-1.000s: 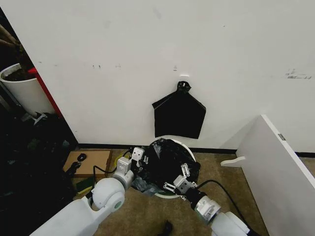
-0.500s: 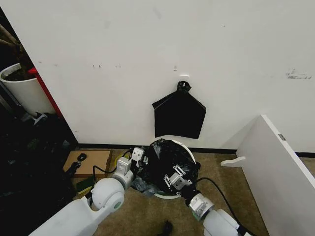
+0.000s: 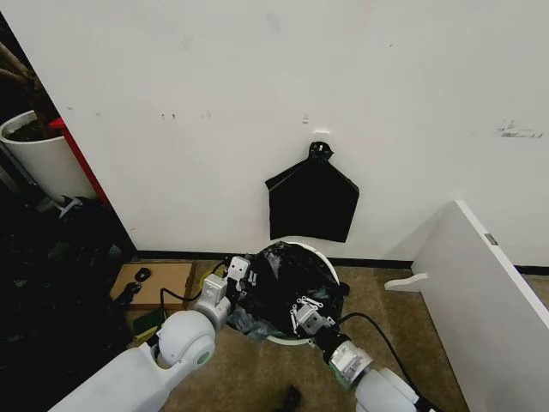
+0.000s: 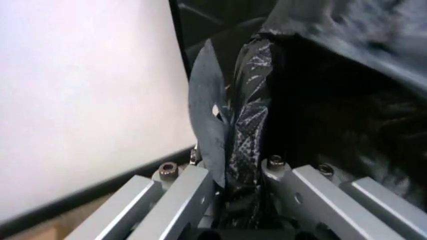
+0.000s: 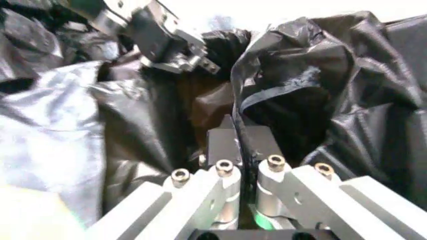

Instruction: Place the garbage bag over the trash bin.

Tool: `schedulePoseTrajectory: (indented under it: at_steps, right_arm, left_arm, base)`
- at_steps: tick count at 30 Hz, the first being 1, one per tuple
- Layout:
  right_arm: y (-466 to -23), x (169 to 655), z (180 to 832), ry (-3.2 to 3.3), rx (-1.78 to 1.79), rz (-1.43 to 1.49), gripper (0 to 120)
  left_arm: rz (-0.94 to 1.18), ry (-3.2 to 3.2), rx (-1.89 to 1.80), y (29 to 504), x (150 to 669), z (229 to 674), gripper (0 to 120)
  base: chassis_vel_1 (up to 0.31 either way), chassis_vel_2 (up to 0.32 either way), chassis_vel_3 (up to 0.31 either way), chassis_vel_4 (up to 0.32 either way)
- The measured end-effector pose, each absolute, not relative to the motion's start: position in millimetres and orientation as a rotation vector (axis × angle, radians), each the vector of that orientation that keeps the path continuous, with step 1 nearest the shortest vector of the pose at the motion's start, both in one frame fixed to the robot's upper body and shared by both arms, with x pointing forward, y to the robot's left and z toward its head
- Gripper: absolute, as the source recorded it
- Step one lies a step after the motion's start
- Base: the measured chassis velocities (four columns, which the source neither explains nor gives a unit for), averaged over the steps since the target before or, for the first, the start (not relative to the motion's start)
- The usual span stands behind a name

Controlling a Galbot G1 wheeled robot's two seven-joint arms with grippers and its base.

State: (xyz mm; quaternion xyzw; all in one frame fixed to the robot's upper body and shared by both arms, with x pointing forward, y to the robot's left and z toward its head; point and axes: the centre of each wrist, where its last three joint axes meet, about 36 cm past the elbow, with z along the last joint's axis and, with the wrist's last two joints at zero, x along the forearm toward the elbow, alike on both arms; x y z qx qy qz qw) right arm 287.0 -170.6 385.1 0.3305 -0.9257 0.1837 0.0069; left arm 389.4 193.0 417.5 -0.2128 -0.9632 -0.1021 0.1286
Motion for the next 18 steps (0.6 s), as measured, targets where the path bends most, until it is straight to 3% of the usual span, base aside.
schedulePoseTrajectory:
  at_steps: [18]
  right_arm:
    - [-191.3,312.9,437.5,-2.978,0.997,0.205,0]
  left_arm:
    - [-0.574,-2.903,-0.789,220.7,395.6,399.1,1]
  base:
    - [0.000,0.000,0.000,0.000]
